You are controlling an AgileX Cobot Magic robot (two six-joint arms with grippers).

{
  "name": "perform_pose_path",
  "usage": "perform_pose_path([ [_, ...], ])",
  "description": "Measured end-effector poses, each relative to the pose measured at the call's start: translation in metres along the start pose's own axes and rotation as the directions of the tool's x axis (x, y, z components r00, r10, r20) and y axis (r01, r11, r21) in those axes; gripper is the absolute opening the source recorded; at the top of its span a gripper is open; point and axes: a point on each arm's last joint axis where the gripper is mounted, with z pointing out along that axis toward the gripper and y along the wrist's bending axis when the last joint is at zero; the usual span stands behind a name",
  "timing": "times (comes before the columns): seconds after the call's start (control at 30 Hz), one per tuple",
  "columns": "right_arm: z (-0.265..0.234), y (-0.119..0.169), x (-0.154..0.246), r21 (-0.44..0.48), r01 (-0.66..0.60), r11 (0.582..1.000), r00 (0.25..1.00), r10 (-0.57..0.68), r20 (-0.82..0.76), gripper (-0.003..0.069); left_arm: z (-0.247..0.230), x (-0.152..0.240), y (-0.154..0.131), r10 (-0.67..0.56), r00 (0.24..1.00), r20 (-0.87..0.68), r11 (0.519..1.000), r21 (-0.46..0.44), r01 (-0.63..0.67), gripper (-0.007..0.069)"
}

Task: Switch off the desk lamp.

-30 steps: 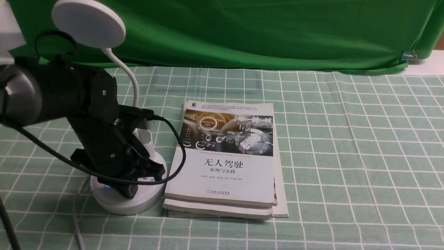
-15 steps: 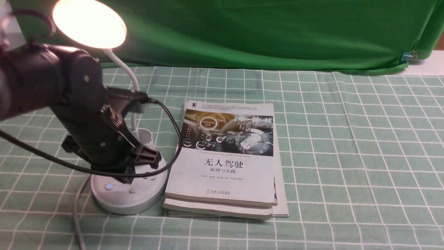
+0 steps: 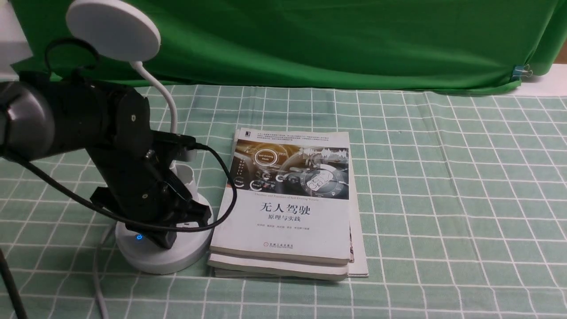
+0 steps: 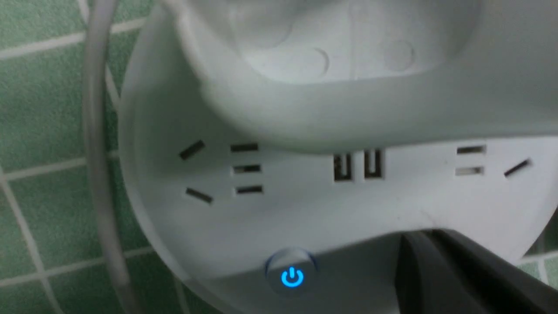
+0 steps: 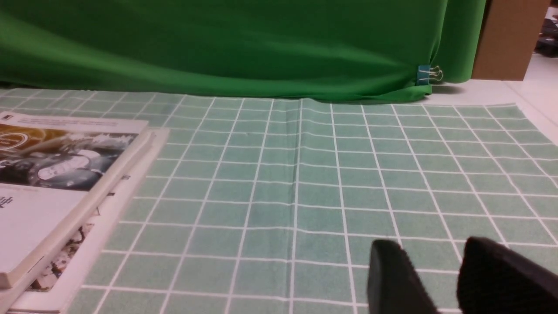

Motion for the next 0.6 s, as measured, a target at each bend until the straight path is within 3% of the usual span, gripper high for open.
perform_pose_path([
  [0.33, 0.0, 0.0, 0.0, 0.0, 0.0, 1.0, 1.0, 0.0, 0.0, 0.0242, -0.007, 0.001, 0.0, 0.002, 1.0, 0.018, 1.0, -0.001, -0.002, 0.0006],
  [0.6, 0.0, 0.0, 0.0, 0.0, 0.0, 1.0, 1.0, 0.0, 0.0, 0.0242, -0.067, 0.028, -0.005, 0.011, 0.98, 0.201, 1.0, -0.008, -0.009, 0.0006],
])
